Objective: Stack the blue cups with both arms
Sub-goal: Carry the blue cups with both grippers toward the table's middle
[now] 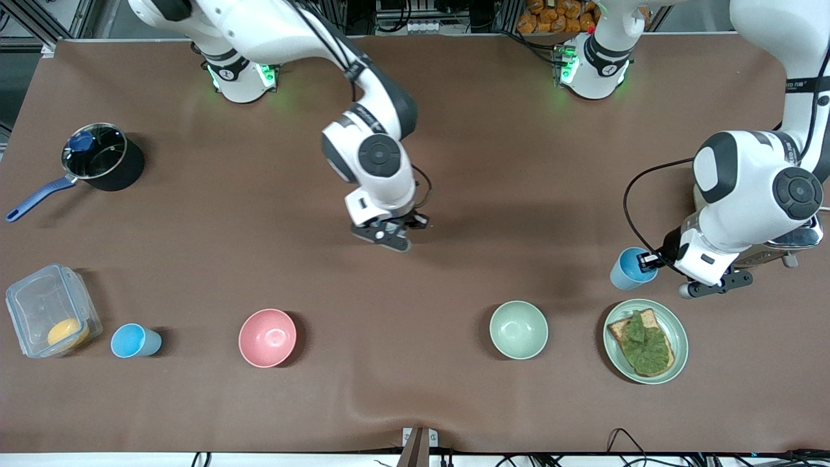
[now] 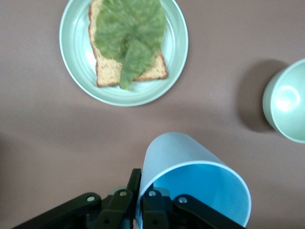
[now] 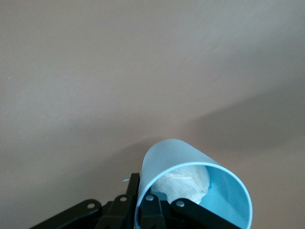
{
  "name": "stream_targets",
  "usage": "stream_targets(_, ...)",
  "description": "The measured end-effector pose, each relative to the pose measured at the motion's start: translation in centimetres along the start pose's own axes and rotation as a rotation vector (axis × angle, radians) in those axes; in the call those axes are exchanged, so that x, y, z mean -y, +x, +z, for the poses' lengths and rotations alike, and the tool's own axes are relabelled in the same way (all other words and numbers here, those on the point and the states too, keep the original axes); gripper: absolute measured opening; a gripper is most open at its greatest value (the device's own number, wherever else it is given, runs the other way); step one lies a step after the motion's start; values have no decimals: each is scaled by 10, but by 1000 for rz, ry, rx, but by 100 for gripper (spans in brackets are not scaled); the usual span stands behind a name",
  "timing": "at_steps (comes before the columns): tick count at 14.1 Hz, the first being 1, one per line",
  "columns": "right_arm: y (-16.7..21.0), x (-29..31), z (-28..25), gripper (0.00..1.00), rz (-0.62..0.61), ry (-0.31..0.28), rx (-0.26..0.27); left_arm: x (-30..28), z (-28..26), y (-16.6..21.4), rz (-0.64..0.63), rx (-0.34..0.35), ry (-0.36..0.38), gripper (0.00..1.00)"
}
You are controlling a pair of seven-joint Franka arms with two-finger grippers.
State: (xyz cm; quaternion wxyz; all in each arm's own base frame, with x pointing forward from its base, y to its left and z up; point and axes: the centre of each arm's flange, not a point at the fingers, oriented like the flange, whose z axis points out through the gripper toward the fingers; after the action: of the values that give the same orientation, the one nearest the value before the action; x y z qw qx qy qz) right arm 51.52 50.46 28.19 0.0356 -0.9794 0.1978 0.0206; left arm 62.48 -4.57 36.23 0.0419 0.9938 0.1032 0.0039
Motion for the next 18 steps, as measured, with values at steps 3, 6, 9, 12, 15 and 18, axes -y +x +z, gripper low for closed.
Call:
stream_targets(3, -24, 12, 26, 3, -6, 2, 9, -26, -1, -13, 24, 39, -3, 5)
stream_targets(6, -34, 14, 41, 3, -19, -15, 19, -49, -2, -23, 25, 51, -9, 5)
stream_targets(9, -37, 14, 55, 3, -24, -22, 23, -65, 0, -36, 41, 98, -2, 5)
stream_targets(12, -41, 16, 58, 15, -30, -20, 22, -79, 0, -42, 41, 103, -6, 5)
stream_targets(15, -46, 23, 49, 48, -41, -2, 15, -84, -2, -44, 40, 100, -7, 5)
stream_targets(18, -28, 21, 18, 81, -23, -22, 13, -96, -4, -52, 38, 114, -5, 5)
